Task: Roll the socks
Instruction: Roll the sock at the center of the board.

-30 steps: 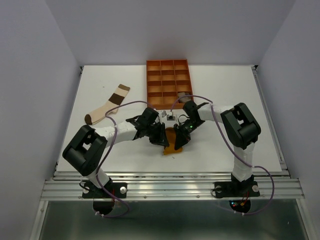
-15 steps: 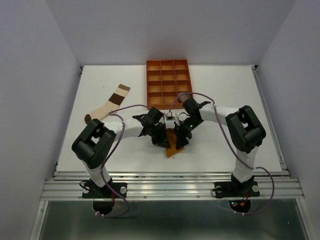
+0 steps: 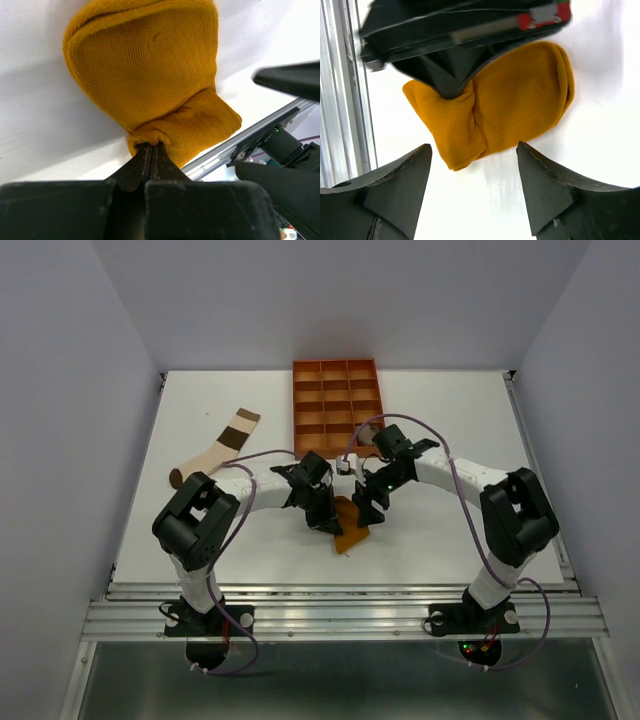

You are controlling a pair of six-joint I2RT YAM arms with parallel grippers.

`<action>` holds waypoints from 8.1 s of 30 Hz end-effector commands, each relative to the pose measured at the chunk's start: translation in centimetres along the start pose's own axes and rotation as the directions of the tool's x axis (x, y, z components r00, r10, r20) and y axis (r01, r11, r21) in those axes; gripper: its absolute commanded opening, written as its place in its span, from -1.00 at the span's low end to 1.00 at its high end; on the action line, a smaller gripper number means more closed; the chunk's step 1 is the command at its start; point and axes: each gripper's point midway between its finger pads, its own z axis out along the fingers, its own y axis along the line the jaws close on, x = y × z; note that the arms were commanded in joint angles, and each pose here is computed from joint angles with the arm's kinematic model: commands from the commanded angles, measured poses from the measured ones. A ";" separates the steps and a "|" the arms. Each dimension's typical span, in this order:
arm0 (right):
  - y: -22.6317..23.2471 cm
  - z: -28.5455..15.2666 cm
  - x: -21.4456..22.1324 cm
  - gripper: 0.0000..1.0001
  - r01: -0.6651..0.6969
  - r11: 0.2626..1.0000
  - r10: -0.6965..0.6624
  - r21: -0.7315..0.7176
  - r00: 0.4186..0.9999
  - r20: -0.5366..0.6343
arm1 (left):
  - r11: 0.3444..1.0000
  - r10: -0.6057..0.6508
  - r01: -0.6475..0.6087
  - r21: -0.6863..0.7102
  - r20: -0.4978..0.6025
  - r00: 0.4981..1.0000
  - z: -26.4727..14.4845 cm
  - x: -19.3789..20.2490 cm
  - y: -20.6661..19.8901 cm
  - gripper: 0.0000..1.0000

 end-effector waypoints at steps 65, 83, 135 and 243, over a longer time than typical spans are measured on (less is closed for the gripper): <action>5.2 3.2 3.4 0.06 0.765 0.643 -0.756 0.024 0.640 -0.137 | 0.978 -0.187 0.161 -0.136 -0.205 0.961 0.5 0.6 3.6 -1.00; 3.2 5.3 5.5 -0.81 0.715 0.699 -0.700 0.023 0.691 -0.180 | 0.987 -0.157 0.150 -0.053 -0.201 0.967 -0.4 0.4 2.0 -1.00; 0.2 4.3 7.4 -0.99 -0.264 0.948 0.243 -0.177 0.961 -0.132 | 0.931 0.313 -0.356 0.081 0.323 0.893 -6.5 -2.7 -4.3 -0.10; 3.9 -0.5 3.0 0.36 0.738 0.664 -0.698 0.121 0.670 -0.254 | 0.984 -0.118 0.096 -0.152 -0.147 0.982 1.6 1.5 1.7 -1.00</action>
